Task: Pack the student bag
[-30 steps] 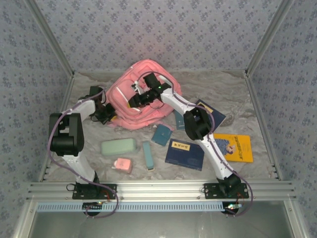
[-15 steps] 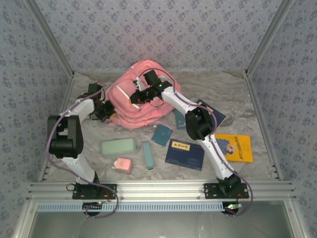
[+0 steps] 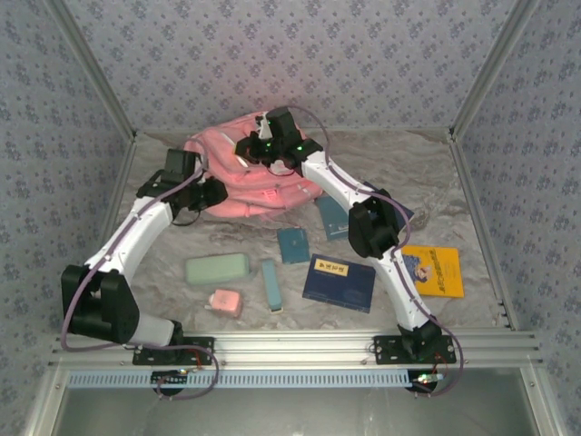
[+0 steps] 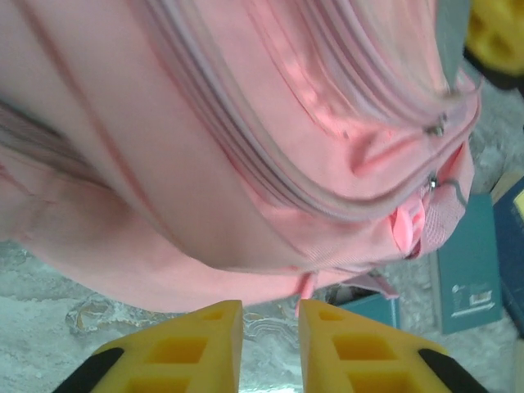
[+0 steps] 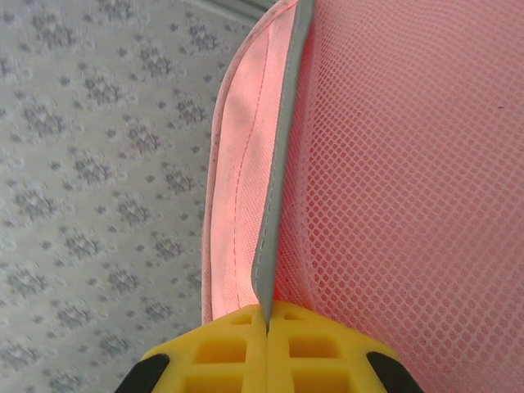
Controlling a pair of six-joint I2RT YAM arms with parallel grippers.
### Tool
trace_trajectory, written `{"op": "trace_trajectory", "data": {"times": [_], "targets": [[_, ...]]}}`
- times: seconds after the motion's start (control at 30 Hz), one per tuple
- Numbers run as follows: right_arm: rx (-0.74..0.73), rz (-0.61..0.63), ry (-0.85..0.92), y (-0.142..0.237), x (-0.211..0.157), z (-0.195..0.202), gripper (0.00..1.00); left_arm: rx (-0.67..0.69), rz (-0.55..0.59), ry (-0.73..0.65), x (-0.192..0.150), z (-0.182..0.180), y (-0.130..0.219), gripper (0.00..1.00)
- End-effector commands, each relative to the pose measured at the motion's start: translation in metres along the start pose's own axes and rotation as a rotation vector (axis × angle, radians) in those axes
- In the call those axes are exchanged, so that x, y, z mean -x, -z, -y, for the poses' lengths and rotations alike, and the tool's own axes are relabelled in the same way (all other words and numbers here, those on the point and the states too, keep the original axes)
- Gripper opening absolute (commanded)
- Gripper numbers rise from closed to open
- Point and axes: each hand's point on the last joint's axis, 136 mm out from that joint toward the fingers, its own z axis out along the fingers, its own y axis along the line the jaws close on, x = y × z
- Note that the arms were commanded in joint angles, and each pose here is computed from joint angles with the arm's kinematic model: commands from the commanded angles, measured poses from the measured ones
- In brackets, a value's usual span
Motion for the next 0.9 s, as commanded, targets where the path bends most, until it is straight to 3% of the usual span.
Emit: {"op": "trace_trajectory", "data": {"times": [0.0,0.1,0.4,0.57,0.87], "targets": [[0.123,0.197,-0.033,0.040,0.057,-0.063,0.00,0.067,-0.022,-0.110,-0.010,-0.002,-0.008,0.26],[0.133,0.203,-0.051,0.041,0.060,-0.063,0.00,0.086,-0.046,-0.102,-0.011,-0.004,-0.020,0.26],[0.163,0.209,-0.084,0.044,0.070,-0.059,0.00,-0.077,-0.118,-0.079,-0.036,0.017,-0.049,0.32],[0.180,0.209,-0.088,0.045,0.073,-0.062,0.00,-0.096,-0.141,-0.098,-0.048,0.013,-0.062,0.39],[0.208,0.204,-0.112,0.040,0.073,-0.061,0.00,-0.090,-0.163,-0.104,-0.044,0.014,-0.080,0.40]]}}
